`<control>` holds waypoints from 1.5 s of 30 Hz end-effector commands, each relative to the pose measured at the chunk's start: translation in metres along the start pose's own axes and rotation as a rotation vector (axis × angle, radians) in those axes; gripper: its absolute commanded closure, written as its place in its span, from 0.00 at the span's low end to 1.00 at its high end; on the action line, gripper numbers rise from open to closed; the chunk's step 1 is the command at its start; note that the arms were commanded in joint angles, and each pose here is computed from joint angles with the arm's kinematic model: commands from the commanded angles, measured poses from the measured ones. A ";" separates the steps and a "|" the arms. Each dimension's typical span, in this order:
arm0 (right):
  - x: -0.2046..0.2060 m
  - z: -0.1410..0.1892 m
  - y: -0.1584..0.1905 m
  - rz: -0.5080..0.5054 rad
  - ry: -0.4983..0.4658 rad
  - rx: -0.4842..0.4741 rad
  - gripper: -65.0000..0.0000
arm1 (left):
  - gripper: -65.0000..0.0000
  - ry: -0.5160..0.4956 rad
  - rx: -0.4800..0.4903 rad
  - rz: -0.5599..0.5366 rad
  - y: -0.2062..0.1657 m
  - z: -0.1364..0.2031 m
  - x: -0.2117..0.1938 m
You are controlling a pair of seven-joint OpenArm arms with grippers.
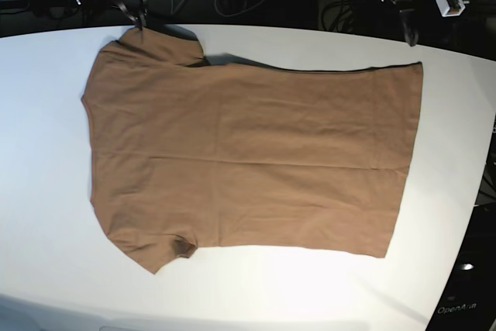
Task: Fold the T-shirt properly
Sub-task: 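Move the left gripper down to the opposite shoulder corner of the shirt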
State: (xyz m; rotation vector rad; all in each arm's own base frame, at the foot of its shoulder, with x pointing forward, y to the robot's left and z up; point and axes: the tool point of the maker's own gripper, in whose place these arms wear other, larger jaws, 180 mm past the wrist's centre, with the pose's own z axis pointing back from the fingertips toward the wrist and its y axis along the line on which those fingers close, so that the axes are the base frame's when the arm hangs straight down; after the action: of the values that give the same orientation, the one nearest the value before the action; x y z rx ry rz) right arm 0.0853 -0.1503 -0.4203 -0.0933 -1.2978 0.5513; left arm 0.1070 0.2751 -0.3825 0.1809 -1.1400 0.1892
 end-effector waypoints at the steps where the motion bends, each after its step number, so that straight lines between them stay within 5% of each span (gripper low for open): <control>1: 0.007 0.003 -0.003 0.007 -0.030 -0.007 0.99 | 0.31 -0.039 -0.018 -0.001 -0.002 -0.007 0.014; 12: 0.007 0.003 -0.003 0.007 -0.030 -0.007 0.99 | 0.31 0.110 -0.034 0.007 -0.010 -0.050 0.005; 45: 0.007 0.003 -0.004 0.009 -0.030 -0.008 0.99 | 0.31 0.182 0.017 0.031 0.005 -0.070 -0.016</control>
State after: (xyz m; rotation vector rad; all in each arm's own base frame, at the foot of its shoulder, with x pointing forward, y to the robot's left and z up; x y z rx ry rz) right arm 0.0853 -0.1497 -0.4204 -0.0924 -1.2976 0.5549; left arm 0.1578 0.2925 -0.4327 0.1503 -0.9305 0.2493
